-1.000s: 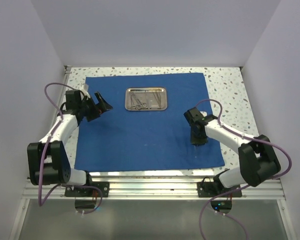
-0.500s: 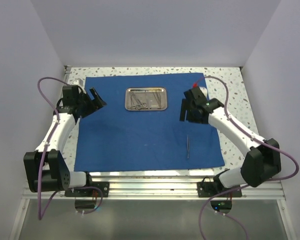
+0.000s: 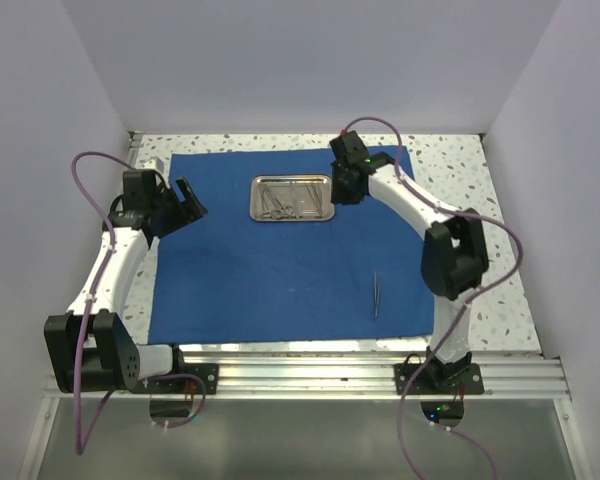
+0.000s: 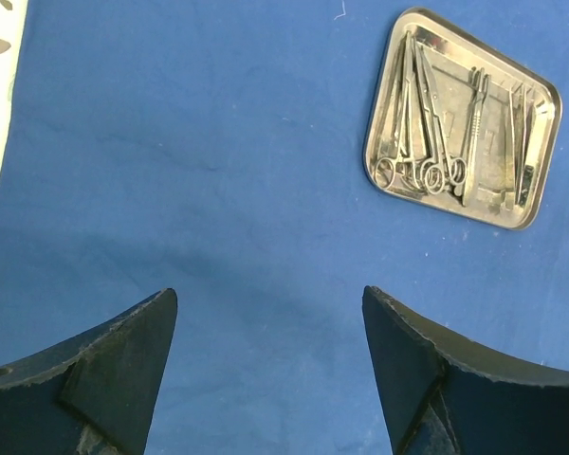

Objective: Open and lay out the surgical kit
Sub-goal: Pick up the medical item from the container.

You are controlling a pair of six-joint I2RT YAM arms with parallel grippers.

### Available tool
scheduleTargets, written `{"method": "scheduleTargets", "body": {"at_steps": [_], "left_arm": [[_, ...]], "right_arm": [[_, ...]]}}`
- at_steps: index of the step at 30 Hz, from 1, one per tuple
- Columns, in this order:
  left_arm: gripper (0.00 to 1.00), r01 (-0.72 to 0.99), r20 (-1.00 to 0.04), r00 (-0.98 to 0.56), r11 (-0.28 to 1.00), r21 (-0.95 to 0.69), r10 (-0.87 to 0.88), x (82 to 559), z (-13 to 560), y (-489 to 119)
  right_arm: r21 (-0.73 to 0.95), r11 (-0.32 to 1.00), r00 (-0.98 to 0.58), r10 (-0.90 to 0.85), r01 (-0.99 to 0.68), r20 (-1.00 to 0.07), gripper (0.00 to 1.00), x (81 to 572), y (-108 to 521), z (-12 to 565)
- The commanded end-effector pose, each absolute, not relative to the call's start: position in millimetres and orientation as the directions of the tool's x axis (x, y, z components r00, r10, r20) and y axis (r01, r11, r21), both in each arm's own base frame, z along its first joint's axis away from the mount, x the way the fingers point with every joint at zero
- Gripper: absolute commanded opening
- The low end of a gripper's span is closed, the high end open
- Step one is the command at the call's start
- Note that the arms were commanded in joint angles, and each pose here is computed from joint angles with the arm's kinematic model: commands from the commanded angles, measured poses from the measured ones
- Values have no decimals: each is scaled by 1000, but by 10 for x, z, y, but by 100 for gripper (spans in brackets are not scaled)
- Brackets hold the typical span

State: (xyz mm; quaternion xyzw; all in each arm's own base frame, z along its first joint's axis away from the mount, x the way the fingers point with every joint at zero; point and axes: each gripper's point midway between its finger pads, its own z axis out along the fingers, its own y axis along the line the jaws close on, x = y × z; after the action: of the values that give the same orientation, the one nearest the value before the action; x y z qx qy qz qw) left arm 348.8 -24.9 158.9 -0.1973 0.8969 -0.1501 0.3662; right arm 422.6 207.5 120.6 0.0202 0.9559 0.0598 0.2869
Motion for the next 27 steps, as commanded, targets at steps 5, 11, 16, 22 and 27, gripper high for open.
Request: {"method": "scheduleTargets", "body": {"at_steps": [5, 11, 16, 22, 27], "left_arm": [[82, -251, -615, -654, 894, -372, -440, 3377, 1669, -185], [81, -270, -612, -664, 901, -340, -430, 3332, 1668, -135], [81, -284, -615, -667, 907, -312, -421, 3308, 1662, -81], [81, -295, -617, -669, 910, -291, -414, 3359, 1658, -38], [80, -297, -604, -683, 912, -282, -410, 3404, 1597, -35]], "right_arm": [[186, 982, -788, 83, -40, -610, 25, 5043, 2547, 1296], [184, 983, -776, 116, 0, -620, 22, 5393, 2673, 1071], [179, 983, -761, 141, 34, -633, 22, 5556, 2690, 957], [144, 987, -759, 146, 69, -634, 22, 5632, 2645, 730], [134, 988, -766, 148, 82, -625, 22, 5676, 2597, 576]]}}
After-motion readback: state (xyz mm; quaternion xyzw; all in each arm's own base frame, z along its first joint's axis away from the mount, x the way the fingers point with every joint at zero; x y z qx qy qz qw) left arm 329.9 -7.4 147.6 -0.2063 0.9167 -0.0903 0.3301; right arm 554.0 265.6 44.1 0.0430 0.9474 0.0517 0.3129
